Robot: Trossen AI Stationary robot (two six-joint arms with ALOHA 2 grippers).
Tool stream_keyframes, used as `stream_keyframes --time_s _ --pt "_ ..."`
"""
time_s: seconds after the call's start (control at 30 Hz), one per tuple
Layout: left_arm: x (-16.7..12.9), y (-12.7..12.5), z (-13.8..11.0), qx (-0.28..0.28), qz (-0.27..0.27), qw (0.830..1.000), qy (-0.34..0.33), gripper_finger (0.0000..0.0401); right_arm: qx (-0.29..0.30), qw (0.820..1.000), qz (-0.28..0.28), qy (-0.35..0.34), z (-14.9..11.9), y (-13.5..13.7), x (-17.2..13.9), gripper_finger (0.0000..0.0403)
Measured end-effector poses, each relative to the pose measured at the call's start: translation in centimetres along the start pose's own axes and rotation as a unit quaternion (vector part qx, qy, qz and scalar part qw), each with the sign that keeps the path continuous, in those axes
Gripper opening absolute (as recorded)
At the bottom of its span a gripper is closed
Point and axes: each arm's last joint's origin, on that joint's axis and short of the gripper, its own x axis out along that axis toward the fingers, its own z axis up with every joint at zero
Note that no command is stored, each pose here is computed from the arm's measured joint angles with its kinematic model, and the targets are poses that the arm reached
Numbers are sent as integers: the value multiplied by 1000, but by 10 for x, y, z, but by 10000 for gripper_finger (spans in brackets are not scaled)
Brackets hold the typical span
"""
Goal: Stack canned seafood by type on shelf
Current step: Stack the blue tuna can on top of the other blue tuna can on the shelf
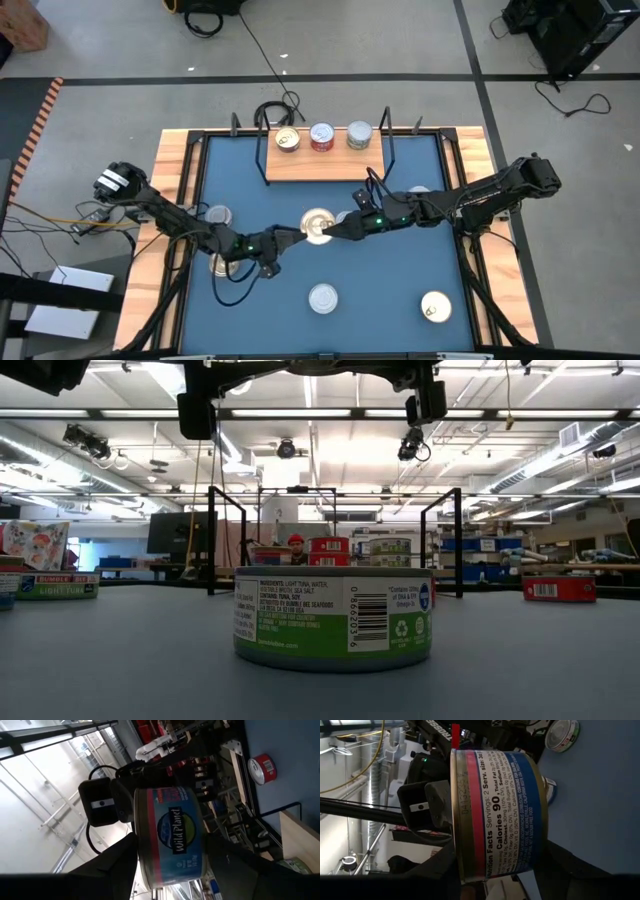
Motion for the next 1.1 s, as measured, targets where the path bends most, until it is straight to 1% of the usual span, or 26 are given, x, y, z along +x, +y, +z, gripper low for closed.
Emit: stream_keyframes --time_s 0.37,0.67,0.73,0.9,0.97,1.1 --pt "4 -2 -3 -9 -3 1000 -9 233 6 1000 -4 2 0 -1 0 188" --pt "11 6 -2 -53 -13 998 -12 231 6 1000 1 5 0 0 0 188" --pt "12 7 -2 -63 -16 998 -10 228 6 1000 1 6 0 0 0 188" --pt "13 7 -3 -64 -19 998 -5 202 -2 1000 0 8 0 0 0 188" --pt "13 7 -3 -63 -21 998 -1 202 -7 1000 0 7 0 0 0 189" --pt "13 8 -3 -65 -22 998 5 202 -31 999 4 7 0 1 0 225"
